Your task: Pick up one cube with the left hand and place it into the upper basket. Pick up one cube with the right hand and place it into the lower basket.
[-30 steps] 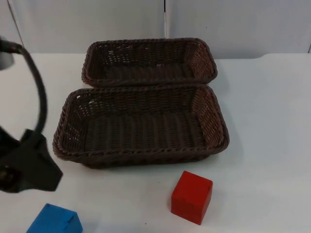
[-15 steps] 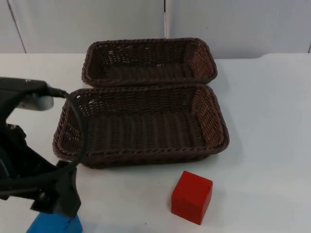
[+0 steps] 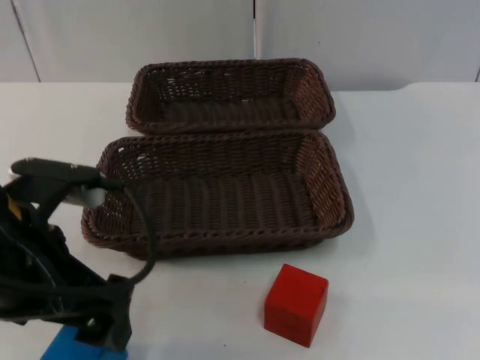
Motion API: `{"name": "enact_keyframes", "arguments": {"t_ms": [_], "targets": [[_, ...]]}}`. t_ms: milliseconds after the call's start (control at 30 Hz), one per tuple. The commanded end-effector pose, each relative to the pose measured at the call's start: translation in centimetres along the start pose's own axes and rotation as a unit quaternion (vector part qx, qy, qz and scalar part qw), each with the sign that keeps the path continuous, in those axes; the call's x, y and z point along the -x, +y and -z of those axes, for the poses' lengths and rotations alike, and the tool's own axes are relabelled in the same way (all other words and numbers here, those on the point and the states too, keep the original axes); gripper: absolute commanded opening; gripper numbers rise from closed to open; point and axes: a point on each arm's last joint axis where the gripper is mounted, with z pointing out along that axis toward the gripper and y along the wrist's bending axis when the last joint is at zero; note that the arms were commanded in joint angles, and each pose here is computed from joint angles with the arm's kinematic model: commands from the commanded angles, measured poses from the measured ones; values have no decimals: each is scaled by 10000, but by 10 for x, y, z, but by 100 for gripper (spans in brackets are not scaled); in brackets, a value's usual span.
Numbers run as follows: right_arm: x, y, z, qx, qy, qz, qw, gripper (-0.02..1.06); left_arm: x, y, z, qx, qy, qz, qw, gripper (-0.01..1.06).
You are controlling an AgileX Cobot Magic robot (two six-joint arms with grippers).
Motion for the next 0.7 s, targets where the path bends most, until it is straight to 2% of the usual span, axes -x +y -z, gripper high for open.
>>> {"name": "enact_keyframes", "arguments": {"t_ms": [0, 333, 567, 667], "targets": [[0, 1, 0, 13, -26, 35, 10000, 105, 2, -1, -5, 27, -16, -13, 10000, 105], [0, 1, 0, 13, -26, 35, 10000, 105, -2, 2, -32, 107, 330, 24, 9994, 105], [0, 0, 0, 6, -26, 39, 10000, 105, -2, 2, -34, 114, 336, 26, 9994, 105], [0, 0, 0, -6, -26, 45, 10000, 105, -4, 2, -34, 108, 432, 27, 9990, 96]]}}
